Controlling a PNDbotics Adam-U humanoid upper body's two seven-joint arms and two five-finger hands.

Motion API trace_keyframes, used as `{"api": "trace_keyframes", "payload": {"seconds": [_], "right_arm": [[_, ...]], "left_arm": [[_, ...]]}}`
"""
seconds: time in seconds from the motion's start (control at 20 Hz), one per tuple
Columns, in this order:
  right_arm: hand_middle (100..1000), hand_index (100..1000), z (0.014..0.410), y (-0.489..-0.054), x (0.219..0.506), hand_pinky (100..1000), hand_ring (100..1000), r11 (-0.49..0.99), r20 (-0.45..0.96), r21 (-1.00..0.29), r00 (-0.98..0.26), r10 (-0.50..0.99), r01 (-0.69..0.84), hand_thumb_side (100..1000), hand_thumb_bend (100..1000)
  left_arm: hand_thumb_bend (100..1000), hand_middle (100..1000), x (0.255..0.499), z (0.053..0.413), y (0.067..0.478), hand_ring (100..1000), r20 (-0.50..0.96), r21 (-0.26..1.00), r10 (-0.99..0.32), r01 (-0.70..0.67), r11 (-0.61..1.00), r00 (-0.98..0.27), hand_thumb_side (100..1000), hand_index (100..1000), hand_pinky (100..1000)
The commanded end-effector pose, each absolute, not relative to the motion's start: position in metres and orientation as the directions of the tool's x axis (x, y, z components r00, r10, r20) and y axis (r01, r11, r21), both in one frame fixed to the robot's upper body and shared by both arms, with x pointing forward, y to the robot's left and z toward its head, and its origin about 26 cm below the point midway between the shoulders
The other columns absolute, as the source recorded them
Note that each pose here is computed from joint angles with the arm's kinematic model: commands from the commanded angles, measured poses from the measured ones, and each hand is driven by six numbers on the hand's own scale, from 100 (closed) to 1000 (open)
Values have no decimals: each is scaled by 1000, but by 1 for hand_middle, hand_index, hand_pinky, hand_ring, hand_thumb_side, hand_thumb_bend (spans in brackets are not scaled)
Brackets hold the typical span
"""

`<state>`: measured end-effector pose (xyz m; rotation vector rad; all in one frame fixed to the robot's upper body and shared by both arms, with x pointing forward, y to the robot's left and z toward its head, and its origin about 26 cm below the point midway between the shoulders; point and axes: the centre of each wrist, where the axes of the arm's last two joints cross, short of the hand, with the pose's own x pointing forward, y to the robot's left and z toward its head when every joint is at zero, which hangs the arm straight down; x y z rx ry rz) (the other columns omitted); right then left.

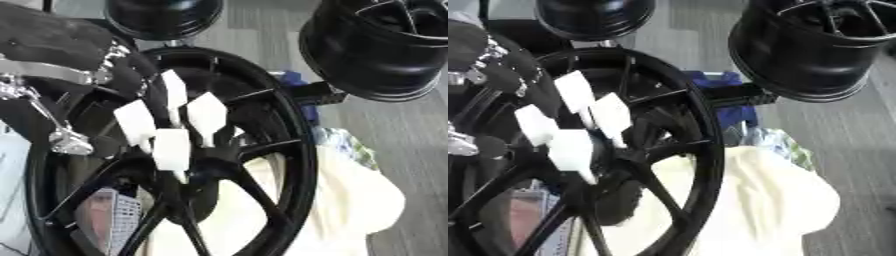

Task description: Pull the pin out of the wheel hub.

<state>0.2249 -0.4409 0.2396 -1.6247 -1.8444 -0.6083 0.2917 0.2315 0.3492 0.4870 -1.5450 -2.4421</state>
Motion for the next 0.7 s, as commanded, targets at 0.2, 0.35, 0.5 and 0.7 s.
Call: {"api": "trace_keyframes", "payload": {"seconds": [0.2,0.35,0.5,0.7], "right_arm": [[666,796,251,-441,223,449,630,49,725,3,-36,688,999,231,347],[666,796,252,-441,224,448,628,50,731,10,-42,681,999,232,347],[666,795,252,-441,224,448,627,50,733,16,-46,679,999,232,347],[665,794,251,-441,224,447,626,51,735,20,-49,677,999,233,346]], "left_arm": [[327,757,289,354,232,807,-235,858,-325,-39,-512,-916,100,838,838],[332,754,291,352,233,804,-229,861,-344,-24,-509,-911,100,847,837],[341,750,295,350,235,803,-224,861,-360,-11,-509,-906,100,849,836],[352,753,302,347,238,803,-223,859,-382,5,-512,-897,100,855,836]]}}
